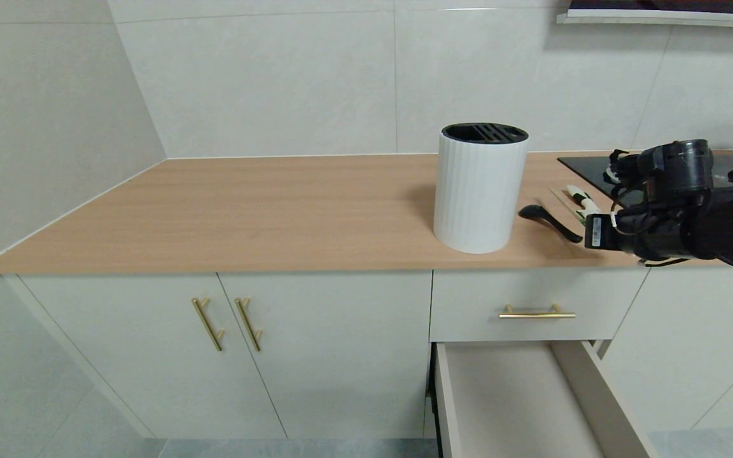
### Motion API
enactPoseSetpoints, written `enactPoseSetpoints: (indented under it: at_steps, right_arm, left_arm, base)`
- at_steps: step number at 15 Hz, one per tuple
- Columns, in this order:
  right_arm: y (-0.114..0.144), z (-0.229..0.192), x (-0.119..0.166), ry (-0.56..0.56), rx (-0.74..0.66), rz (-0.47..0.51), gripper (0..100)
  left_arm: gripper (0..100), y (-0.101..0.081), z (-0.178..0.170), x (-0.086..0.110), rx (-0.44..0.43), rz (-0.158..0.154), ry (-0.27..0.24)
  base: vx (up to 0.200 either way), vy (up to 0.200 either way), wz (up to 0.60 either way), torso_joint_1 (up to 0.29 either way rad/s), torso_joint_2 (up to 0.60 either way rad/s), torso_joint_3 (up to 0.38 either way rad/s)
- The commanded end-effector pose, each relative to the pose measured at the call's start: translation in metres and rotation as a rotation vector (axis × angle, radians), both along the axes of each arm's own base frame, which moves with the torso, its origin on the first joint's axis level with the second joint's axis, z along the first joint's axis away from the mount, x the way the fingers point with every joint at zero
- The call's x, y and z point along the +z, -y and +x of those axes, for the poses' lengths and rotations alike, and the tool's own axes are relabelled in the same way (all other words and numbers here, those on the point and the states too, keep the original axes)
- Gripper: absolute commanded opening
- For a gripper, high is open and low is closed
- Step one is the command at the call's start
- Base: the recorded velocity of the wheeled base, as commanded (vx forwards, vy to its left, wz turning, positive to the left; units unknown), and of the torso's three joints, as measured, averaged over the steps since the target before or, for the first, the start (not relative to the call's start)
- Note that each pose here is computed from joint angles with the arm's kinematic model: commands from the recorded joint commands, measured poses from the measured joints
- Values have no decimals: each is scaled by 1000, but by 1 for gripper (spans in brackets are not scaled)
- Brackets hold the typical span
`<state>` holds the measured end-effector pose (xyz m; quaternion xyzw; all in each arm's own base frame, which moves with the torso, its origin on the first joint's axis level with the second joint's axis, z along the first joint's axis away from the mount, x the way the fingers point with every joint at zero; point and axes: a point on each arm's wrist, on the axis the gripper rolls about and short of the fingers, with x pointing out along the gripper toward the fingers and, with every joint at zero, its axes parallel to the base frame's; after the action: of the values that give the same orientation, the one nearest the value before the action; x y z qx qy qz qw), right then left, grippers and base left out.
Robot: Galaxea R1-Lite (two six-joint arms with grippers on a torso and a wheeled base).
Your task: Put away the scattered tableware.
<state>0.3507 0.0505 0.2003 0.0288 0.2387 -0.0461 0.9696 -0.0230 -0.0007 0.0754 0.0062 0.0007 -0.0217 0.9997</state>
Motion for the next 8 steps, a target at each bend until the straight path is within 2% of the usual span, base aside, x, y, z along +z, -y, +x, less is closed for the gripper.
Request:
enactPoseSetpoints:
  at_steps: [1, 5, 7, 8]
  right_arm:
    - [-12, -56, 26, 20, 61, 17, 0]
    - [-14, -130, 41, -26, 143, 12, 0]
    - [-10, -156, 46, -68, 168, 8, 0]
    - [-7, -174, 44, -125, 216, 18, 0]
  left_arm:
    - [100, 0, 0, 0, -1, 0, -1]
    - [100, 0, 0, 0, 0, 0, -1]
    - [100, 0, 0, 0, 0, 0, -1]
    - [100, 0, 0, 0, 0, 0, -1]
  base:
    - [0, 0, 0, 0, 0, 0]
    - [0, 0, 0, 0, 0, 0]
    - [0, 0, 0, 0, 0, 0]
    - [0, 0, 0, 0, 0, 0]
